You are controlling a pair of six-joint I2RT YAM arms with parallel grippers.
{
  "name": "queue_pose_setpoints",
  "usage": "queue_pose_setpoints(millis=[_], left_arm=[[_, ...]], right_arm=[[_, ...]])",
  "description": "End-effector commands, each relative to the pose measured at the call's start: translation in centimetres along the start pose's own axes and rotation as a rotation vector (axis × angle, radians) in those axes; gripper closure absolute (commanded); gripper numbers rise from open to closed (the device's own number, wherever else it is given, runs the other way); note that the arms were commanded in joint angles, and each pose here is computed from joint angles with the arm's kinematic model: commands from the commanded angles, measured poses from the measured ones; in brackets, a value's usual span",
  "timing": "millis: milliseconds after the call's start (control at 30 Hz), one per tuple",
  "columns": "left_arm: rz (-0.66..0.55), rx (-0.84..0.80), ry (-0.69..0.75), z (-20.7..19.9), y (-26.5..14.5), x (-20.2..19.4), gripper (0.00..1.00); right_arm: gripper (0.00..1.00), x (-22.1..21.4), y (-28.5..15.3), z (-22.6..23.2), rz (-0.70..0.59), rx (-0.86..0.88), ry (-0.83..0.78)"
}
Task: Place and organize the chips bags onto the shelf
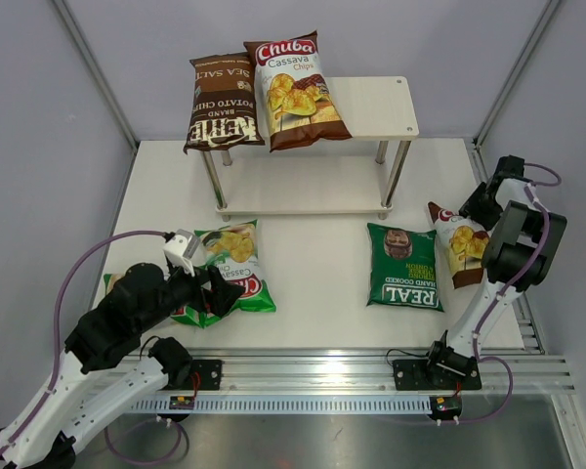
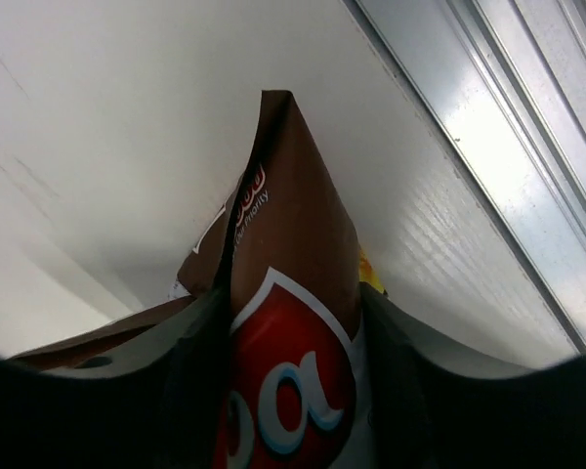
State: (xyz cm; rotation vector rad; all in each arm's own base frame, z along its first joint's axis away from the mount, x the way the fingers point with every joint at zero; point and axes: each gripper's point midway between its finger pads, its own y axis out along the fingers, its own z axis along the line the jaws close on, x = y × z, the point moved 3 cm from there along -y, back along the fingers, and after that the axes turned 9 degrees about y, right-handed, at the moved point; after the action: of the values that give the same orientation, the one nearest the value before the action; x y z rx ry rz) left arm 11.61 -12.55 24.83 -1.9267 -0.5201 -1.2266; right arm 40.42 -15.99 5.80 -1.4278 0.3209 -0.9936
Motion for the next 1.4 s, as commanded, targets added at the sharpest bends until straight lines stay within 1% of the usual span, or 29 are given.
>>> queue_pose_setpoints(millis=[0,33,100,133,200,267,367,400,467,500,533,567,800,900,967,1067,1100,1133,1167,1200,1267,1300,1333,1367], left_arm=[[-0.038,-0.024,0.018,-0.4,0.4,1.0,0.01],[-0.038,-0.023,0.018,-0.4,0.4,1.0,0.01],[-0.042,-0.020,0.017,-0.4,0.4,1.1,0.01],[-0.039,-0.018,0.017,-0.3,0.4,1.0,0.01],[-0.042,-0.014,0.015,-0.3,0.4,1.1,0.01],[-0.042,-0.014,0.015,-0.3,0.4,1.1,0.01],[-0.044,-0.013,0.015,-0.3,0.3,1.1,0.01],[-0.045,-0.015,0.017,-0.3,0.3,1.1,0.01],[-0.049,-0.022,0.021,-0.4,0.2,1.2,0.01],[-0.052,-0.026,0.025,-0.4,0.2,1.3,0.01],[-0.055,-0.026,0.025,-0.4,0.1,1.3,0.01],[-0.059,-0.028,0.025,-0.5,0.0,1.4,0.01],[-0.069,-0.028,0.029,-0.5,-0.1,1.7,0.01],[-0.076,-0.044,0.032,-0.8,-0.2,2.1,0.01],[-0.088,-0.062,0.017,-1.2,-0.2,2.5,0.01],[-0.085,-0.194,-0.049,-3.3,0.8,2.6,0.01],[-0.101,-0.230,-0.061,-4.0,1.6,3.2,0.01],[-0.098,-0.267,-0.070,-4.5,2.1,3.1,0.01],[-0.073,-0.317,-0.092,-5.2,2.8,2.4,0.01],[-0.102,-0.346,-0.096,-5.8,3.7,3.1,0.01],[-0.103,-0.404,-0.084,-7.3,4.5,2.9,0.01],[-0.143,-0.428,-0.074,-8.1,4.9,3.8,0.01],[-0.159,-0.486,-0.048,-9.6,4.6,3.8,0.01],[-0.193,-0.493,-0.019,-10.2,4.9,4.2,0.01]], right_arm=[[0.48,0.7,-1.1,1.0,-0.075,0.046,0.091],[0.55,1.0,-1.4,0.8,-0.102,0.030,0.124],[0.59,1.3,-2.2,0.9,-0.137,0.041,0.154],[0.64,1.4,-2.5,1.2,-0.148,0.050,0.177],[0.69,1.7,-3.4,1.4,-0.172,0.071,0.201],[0.76,1.9,-4.5,1.8,-0.198,0.097,0.226],[0.80,2.1,-6.0,2.0,-0.225,0.119,0.252],[0.85,2.1,-6.3,2.0,-0.228,0.122,0.258],[0.89,2.3,-7.5,1.9,-0.261,0.133,0.283],[0.95,2.3,-7.9,1.9,-0.272,0.136,0.290],[0.99,2.4,-8.4,1.9,-0.284,0.135,0.306],[1.00,2.7,-9.3,2.0,-0.299,0.149,0.314],[1.00,3.8,-14.0,2.9,-0.368,0.222,0.364],[1.00,3.9,-16.7,3.7,-0.393,0.293,0.386],[1.00,4.0,-19.0,3.7,-0.433,0.328,0.399],[1.00,3.4,-22.5,4.8,-0.441,0.438,0.397],[1.00,3.3,-23.5,5.0,-0.446,0.469,0.403],[1.00,3.4,-25.5,5.2,-0.476,0.502,0.396],[1.00,3.2,-26.3,5.2,-0.473,0.508,0.391],[1.00,3.1,-27.2,5.2,-0.480,0.517,0.379],[1.00,2.9,-29.9,5.3,-0.507,0.548,0.360],[1.00,2.5,-31.6,5.4,-0.526,0.579,0.347],[1.00,2.1,-32.6,5.4,-0.530,0.601,0.345],[1.00,1.7,-33.4,5.4,-0.534,0.624,0.345]])
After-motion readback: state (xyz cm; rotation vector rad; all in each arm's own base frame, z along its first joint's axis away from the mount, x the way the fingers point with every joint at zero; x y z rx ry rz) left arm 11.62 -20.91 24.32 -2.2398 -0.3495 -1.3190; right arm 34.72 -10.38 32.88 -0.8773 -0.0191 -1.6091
